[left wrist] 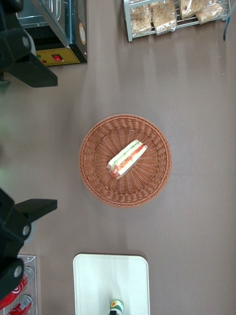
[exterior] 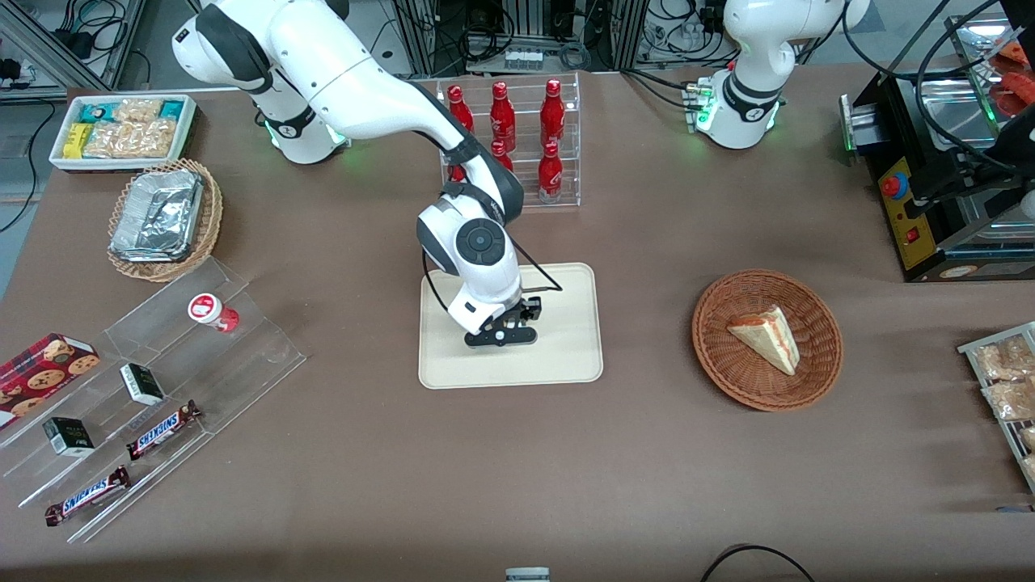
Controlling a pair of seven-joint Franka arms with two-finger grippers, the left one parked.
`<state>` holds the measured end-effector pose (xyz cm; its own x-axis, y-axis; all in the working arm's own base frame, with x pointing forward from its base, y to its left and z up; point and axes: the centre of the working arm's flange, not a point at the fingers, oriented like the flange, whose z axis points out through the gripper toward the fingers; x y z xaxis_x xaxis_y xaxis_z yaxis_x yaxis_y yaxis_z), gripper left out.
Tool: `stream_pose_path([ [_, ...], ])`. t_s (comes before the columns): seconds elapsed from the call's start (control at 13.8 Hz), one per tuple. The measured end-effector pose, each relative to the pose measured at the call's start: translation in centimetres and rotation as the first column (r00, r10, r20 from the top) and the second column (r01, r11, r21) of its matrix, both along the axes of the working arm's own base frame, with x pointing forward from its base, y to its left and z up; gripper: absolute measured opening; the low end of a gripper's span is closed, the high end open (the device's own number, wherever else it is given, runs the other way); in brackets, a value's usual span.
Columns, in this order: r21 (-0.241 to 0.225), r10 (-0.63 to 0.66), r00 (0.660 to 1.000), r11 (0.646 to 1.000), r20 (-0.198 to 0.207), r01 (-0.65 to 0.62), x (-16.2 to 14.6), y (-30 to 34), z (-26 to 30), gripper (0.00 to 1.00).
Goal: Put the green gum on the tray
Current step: 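Lower the gum bottle onto the tray center and open the right gripper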
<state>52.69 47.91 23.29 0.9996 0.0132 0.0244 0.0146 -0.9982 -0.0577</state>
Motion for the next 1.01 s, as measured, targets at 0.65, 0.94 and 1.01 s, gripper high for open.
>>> stream_pose_path([
  [0.65, -0.003, 0.000, 1.000, 1.000, -0.001, 0.000, 0.0, 0.0, -0.4, 1.00],
  [0.94, 0.004, 0.000, 1.000, 1.000, 0.008, 0.000, 0.2, 0.1, 0.2, 1.00],
  [1.01, 0.006, 0.000, 1.000, 1.000, 0.011, -0.001, 0.3, 0.2, 0.6, 1.00],
])
